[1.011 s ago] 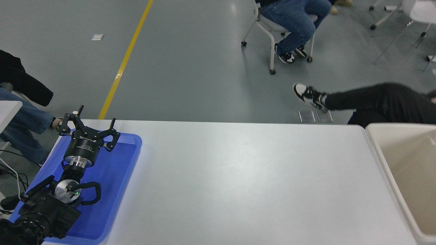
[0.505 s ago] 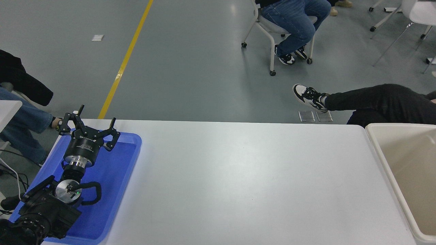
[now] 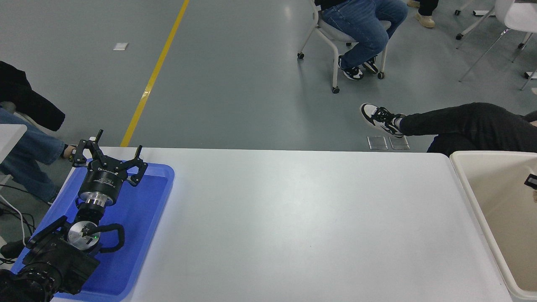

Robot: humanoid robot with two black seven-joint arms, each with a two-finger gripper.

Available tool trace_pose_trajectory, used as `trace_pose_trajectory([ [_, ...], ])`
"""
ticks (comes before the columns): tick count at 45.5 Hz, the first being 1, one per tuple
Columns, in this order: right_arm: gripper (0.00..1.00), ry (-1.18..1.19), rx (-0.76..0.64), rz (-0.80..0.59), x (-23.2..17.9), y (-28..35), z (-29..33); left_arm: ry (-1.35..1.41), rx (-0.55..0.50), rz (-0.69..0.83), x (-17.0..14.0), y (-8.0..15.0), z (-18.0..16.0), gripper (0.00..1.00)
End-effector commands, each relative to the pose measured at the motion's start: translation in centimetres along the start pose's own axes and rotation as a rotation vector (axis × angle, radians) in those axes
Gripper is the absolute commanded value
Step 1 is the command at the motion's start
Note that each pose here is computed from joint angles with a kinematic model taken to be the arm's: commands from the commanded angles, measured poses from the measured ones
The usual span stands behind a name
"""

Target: Pick up paper ball place in dustbin

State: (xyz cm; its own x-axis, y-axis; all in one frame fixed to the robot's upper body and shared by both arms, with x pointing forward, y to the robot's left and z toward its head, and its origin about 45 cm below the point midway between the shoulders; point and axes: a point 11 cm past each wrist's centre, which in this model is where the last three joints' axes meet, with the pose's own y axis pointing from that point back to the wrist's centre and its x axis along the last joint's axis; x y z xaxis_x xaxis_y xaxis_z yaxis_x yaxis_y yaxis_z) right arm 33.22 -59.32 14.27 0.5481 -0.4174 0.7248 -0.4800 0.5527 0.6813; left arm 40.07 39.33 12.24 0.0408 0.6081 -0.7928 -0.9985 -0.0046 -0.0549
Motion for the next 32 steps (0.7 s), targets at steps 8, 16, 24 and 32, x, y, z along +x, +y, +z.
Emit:
trace_pose_trajectory([
  [8,1.00,-0.077,0.010,-0.026,-2.0,-0.4,0.0,0.000,0.001,0.000,0.0,0.0,0.0,1.00],
  [16,1.00,-0.096,0.017,-0.028,-1.9,-0.4,-0.2,-0.001,0.002,0.001,0.1,0.0,0.0,1.00],
  [24,1.00,-0.096,0.026,-0.039,-2.5,-0.5,-0.5,-0.001,0.002,0.000,0.0,0.0,0.0,1.00],
  [32,1.00,-0.164,0.061,-0.044,-2.4,-0.4,-1.5,0.001,0.002,-0.003,-0.1,-0.1,0.0,1.00],
])
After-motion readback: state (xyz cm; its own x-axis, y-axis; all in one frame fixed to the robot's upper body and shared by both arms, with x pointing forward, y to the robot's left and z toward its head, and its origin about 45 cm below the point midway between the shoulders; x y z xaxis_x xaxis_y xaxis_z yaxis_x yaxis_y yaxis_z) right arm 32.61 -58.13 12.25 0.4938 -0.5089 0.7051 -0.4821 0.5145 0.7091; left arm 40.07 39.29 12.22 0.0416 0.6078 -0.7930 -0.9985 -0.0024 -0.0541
